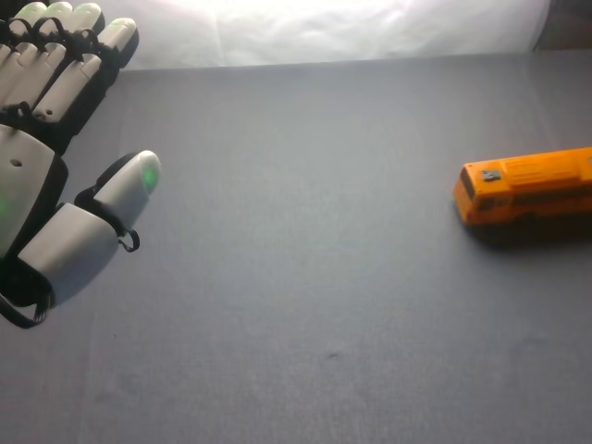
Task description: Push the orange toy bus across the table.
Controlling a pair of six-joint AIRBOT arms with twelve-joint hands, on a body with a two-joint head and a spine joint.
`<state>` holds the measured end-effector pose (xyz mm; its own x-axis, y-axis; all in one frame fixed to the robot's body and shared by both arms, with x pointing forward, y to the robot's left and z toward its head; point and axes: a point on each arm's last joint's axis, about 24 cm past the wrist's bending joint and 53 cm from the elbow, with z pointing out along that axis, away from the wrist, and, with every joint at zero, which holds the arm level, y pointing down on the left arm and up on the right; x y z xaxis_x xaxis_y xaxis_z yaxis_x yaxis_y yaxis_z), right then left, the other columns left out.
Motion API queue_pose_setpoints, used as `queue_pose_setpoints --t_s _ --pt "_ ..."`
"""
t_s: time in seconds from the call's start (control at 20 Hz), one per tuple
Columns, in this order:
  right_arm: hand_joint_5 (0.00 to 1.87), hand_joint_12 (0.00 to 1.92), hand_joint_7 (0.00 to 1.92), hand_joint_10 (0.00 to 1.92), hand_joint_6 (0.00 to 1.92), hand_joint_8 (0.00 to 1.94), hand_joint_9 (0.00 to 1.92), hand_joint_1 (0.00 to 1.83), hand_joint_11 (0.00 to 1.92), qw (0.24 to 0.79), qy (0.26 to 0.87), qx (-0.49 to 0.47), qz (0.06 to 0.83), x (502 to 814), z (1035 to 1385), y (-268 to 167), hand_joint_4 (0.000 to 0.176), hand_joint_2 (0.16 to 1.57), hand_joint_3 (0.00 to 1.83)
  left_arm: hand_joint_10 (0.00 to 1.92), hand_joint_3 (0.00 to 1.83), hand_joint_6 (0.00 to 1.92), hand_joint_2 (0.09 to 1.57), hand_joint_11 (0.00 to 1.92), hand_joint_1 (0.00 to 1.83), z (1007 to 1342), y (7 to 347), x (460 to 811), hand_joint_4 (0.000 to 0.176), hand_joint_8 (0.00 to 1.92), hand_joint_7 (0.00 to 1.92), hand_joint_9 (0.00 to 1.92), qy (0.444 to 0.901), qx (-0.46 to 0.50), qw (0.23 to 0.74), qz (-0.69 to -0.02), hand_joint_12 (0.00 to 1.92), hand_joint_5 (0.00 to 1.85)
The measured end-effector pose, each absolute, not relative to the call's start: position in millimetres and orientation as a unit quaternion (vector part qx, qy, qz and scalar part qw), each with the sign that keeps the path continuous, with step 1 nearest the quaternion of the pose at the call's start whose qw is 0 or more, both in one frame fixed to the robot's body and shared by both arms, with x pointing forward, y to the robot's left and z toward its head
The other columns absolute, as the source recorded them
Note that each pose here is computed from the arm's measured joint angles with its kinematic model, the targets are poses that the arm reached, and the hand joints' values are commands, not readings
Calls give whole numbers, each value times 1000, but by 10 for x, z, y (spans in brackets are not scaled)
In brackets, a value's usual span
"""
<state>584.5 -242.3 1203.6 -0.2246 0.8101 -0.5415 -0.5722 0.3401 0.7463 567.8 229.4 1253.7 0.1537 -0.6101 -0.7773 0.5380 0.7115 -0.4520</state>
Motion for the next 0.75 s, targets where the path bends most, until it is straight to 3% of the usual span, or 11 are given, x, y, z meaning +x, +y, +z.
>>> queue_pose_setpoints --t_s 0.05,0.45,0.6,0.7,0.75 --pt "228 0 202 0 0 0 150 854 90 614 542 110 563 5842 12054 -2429 0 1447 2 0 0 3 1518 0 263 12539 2293 5675 0 1 84 0 530 -35 758 -378 0 161" --pt "166 4 207 0 0 0 159 1034 102 614 540 106 565 5836 12085 -2398 0 1441 0 2 4 0 1501 0 216 12541 2310 5678 0 2 126 44 530 -38 760 -374 0 168" --pt "135 9 218 5 8 5 176 1084 116 619 536 101 566 5835 12129 -2397 0 1425 0 1 0 4 1491 0 339 12548 2327 5694 0 3 134 61 528 -39 759 -379 0 186" --pt "185 17 257 9 13 9 207 1162 146 620 533 100 567 5837 12151 -2393 0 1374 0 9 11 10 1553 53 201 12575 2384 5735 0 6 163 116 523 -48 760 -383 25 186" --pt "190 17 255 5 10 5 206 1086 152 621 531 100 567 5841 12158 -2391 0 1385 0 18 12 20 1563 109 39 12593 2401 5751 0 16 231 179 517 -53 761 -388 53 256"
